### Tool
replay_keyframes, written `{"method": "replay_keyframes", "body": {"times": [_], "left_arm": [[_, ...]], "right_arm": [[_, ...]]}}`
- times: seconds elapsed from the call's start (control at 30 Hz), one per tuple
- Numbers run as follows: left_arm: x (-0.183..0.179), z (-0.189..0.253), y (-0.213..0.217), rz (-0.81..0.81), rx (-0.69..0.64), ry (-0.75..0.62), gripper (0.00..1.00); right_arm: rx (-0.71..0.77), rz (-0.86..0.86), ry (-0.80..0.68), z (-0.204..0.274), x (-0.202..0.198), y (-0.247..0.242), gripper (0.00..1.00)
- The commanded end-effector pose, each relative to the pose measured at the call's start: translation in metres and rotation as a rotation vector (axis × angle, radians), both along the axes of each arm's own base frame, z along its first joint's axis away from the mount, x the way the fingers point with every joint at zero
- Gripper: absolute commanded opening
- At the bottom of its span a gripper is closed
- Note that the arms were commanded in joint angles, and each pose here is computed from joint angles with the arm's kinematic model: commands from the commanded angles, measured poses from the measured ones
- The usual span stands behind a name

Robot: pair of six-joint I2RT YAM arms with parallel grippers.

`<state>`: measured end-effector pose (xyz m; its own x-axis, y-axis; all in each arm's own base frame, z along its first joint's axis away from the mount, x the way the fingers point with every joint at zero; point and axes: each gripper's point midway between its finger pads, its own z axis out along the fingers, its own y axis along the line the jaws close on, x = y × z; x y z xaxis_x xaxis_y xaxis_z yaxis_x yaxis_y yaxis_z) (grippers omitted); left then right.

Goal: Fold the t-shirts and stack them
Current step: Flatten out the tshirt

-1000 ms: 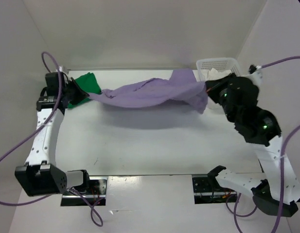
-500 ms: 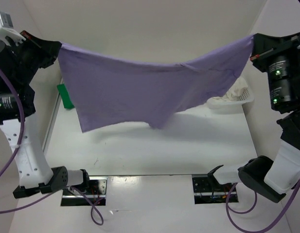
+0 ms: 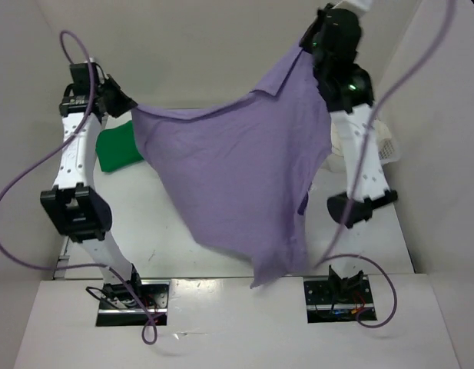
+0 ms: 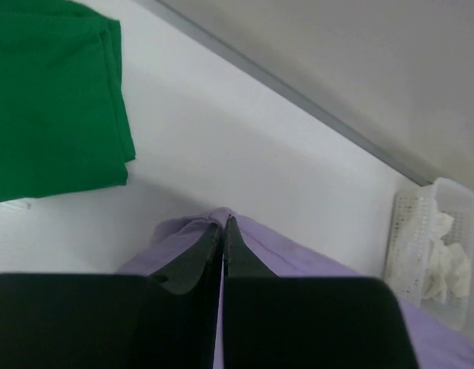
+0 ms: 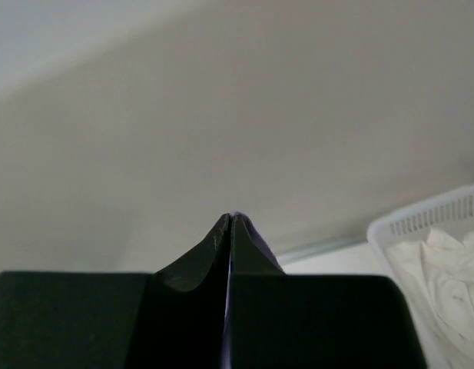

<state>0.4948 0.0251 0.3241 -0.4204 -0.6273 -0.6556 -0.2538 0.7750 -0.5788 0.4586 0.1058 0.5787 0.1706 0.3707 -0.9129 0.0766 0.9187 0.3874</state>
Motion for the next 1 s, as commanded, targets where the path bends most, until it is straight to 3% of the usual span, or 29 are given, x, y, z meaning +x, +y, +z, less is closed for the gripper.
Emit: {"method": "replay_keyframes", "body": {"times": [0.0,0.13,0.23,0.37,0.53,0.67,0.73,0.8,0.83,0.9,0.93,0.97], "left_arm": [[0.033,0.012,-0.007,0.008,0.021,-0.068,0.00],[0.054,0.044,-0.009,0.010,0.026,-0.138,0.00],[0.053,0.091,-0.010,0.014,0.030,-0.240,0.00],[0.036,0.141,0.004,0.025,0.015,-0.366,0.00],[0.001,0.204,0.023,0.074,0.060,-0.545,0.00],[-0.002,0.182,0.029,0.089,0.112,-0.503,0.00],[-0.004,0.144,0.029,0.085,0.112,-0.440,0.00],[-0.013,0.085,0.025,0.068,0.105,-0.354,0.00],[-0.018,0.064,0.022,0.061,0.085,-0.321,0.00],[-0.034,0.032,0.018,0.061,0.075,-0.273,0.00],[-0.043,-0.015,0.016,0.060,0.058,-0.182,0.00],[-0.054,-0.025,0.014,0.060,0.054,-0.163,0.00]], "right_arm": [[-0.015,0.049,0.097,-0.058,0.072,-0.007,0.01],[0.008,0.057,0.041,-0.046,0.079,-0.012,0.01],[0.056,0.071,-0.088,0.005,0.050,-0.017,0.01],[0.095,0.073,-0.264,0.069,0.002,-0.029,0.01],[0.108,0.108,-0.275,0.079,-0.018,-0.028,0.01],[0.087,0.107,-0.083,0.023,-0.003,-0.023,0.01],[0.084,0.116,-0.030,0.003,-0.005,-0.022,0.01],[0.085,0.114,0.070,-0.047,-0.012,-0.023,0.01],[0.067,0.116,0.205,-0.108,-0.006,-0.019,0.01],[0.082,0.123,0.280,-0.140,-0.026,-0.021,0.01],[0.058,0.127,0.411,-0.198,-0.031,-0.020,0.01],[0.076,0.139,0.422,-0.206,-0.049,-0.022,0.01]]}}
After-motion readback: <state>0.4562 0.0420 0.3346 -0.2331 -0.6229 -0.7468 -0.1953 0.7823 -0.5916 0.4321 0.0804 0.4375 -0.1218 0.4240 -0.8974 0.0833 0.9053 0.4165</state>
